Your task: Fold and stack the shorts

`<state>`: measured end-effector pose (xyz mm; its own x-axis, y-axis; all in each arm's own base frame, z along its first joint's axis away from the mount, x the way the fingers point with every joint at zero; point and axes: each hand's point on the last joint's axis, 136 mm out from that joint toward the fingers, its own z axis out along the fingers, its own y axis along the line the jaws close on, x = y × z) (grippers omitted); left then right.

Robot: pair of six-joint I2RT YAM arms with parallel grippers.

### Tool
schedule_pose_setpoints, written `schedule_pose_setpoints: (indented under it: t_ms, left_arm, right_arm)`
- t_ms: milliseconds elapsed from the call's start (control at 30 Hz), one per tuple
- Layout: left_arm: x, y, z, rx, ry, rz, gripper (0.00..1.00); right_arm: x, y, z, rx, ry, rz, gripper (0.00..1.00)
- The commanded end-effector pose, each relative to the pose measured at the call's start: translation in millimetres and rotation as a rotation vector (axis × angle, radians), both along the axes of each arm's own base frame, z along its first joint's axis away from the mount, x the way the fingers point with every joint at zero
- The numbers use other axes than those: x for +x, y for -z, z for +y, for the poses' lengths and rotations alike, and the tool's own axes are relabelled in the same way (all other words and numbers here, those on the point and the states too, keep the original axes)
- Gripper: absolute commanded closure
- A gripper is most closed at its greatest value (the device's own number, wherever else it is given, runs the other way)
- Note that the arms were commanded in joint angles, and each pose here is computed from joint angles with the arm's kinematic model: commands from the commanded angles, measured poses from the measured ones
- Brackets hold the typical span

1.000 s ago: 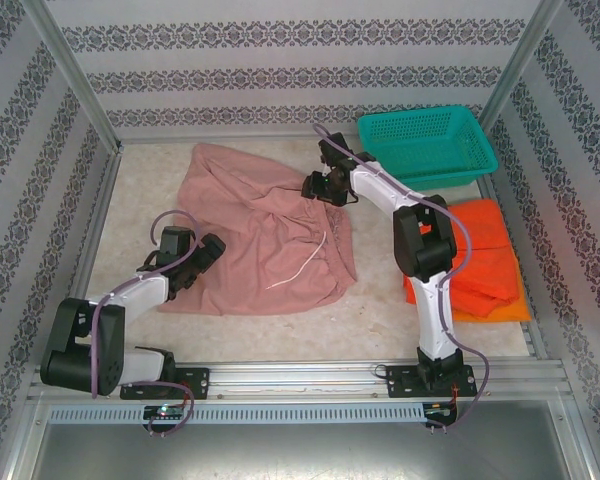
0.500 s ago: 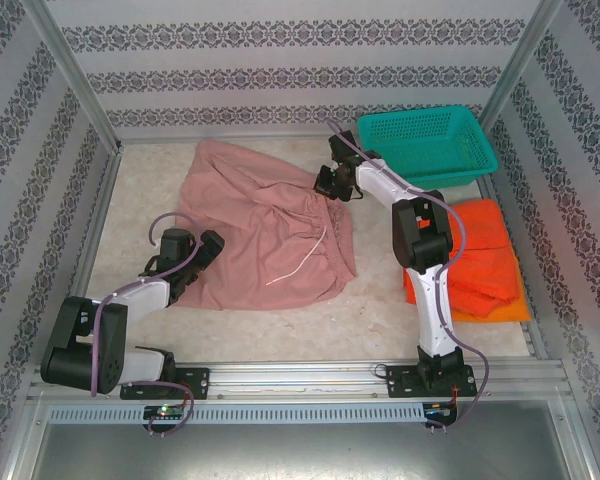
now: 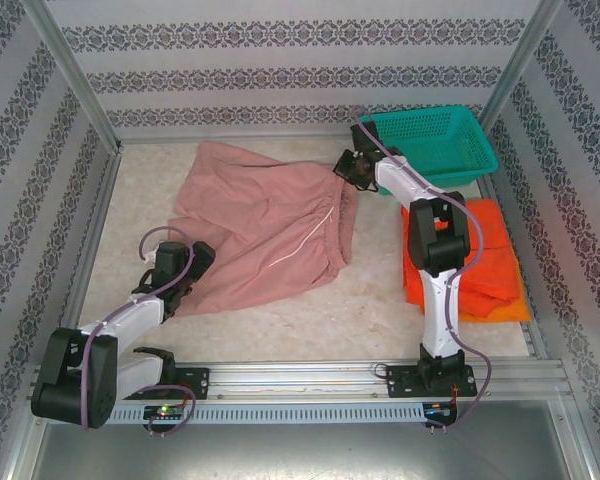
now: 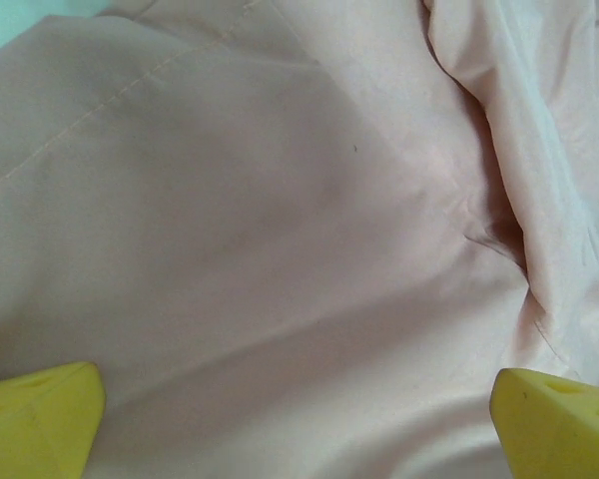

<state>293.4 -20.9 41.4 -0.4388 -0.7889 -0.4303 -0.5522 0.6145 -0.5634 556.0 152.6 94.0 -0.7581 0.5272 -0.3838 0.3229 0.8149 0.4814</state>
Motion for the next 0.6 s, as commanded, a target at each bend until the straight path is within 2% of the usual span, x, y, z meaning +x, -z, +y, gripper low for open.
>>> schedule_pose_setpoints:
  t_ms: [0, 67, 100, 200, 367, 467, 567]
  left_arm:
    - [-57, 46, 14, 0.040, -0.066, 0.232, 0.00]
    - [-55, 42, 14, 0.037, -0.068, 0.214, 0.00]
    - [-53, 39, 14, 0.034, -0.066, 0.201, 0.00]
    - [-42, 21, 10, 0.024, -0.041, 0.149, 0.00]
    - [-30, -47, 15, 0.075, -0.029, 0.032, 0.00]
    - [-38, -80, 24, 0.112, -0.053, 0.016, 0.00]
    - [-57, -87, 28, 0.103, -0.081, 0.076, 0.00]
  right_arm:
    - [0, -15, -35, -0.070, 0.141, -0.050, 1.00]
    - [-3, -14, -43, -0.094, 0.170, -0.050, 0.99]
    - [-2, -12, -42, -0.092, 0.166, -0.051, 0.94]
    - [2, -14, -30, -0.063, 0.108, -0.043, 0.75]
    - [-6, -49, 2, -0.036, -0.021, -0.109, 0.48]
    - [-29, -81, 28, -0.020, -0.126, -0.166, 0.40]
    - [-65, -98, 50, -0.016, -0.241, -0.190, 0.33]
